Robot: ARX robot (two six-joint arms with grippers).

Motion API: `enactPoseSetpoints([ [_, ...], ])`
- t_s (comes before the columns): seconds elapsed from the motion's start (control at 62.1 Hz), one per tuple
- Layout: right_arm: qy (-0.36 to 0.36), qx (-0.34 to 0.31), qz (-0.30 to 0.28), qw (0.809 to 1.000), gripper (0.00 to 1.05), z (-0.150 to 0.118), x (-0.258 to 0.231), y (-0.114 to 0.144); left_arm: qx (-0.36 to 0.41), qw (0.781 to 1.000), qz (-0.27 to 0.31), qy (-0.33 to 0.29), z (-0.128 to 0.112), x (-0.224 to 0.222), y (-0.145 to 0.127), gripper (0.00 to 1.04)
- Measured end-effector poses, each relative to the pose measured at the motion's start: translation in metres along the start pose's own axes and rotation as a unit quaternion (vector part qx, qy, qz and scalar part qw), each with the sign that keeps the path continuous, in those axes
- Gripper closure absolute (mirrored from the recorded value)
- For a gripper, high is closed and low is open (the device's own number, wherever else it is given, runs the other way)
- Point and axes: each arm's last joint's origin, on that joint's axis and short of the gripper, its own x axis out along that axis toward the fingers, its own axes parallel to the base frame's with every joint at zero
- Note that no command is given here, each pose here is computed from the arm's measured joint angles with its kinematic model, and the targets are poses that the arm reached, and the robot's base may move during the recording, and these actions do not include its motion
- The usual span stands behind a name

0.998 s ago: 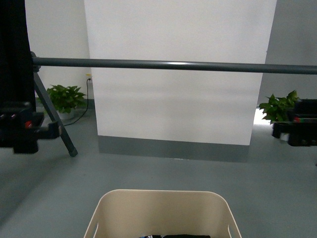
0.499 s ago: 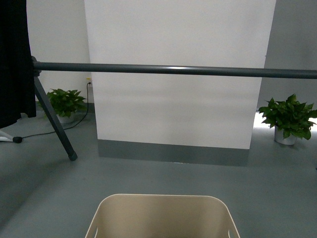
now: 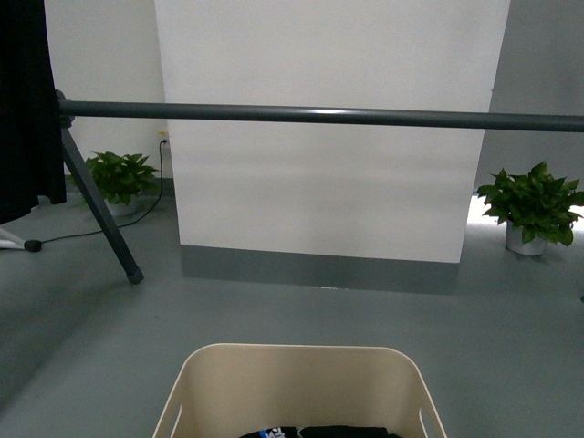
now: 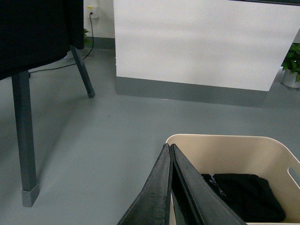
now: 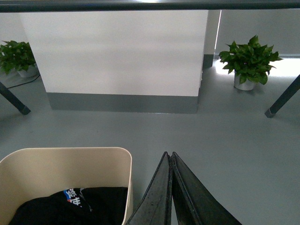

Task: Move hamper under clothes hanger

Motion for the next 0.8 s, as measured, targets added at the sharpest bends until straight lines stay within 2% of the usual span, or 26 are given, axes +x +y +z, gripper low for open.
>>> enactPoseSetpoints([
  [0.805, -0.011, 0.000, 0.000, 1.000, 1.03, 0.006, -0.037, 0.000, 0.000, 1.000, 0.000, -0.015, 0.009, -0.033, 0.000, 1.01],
])
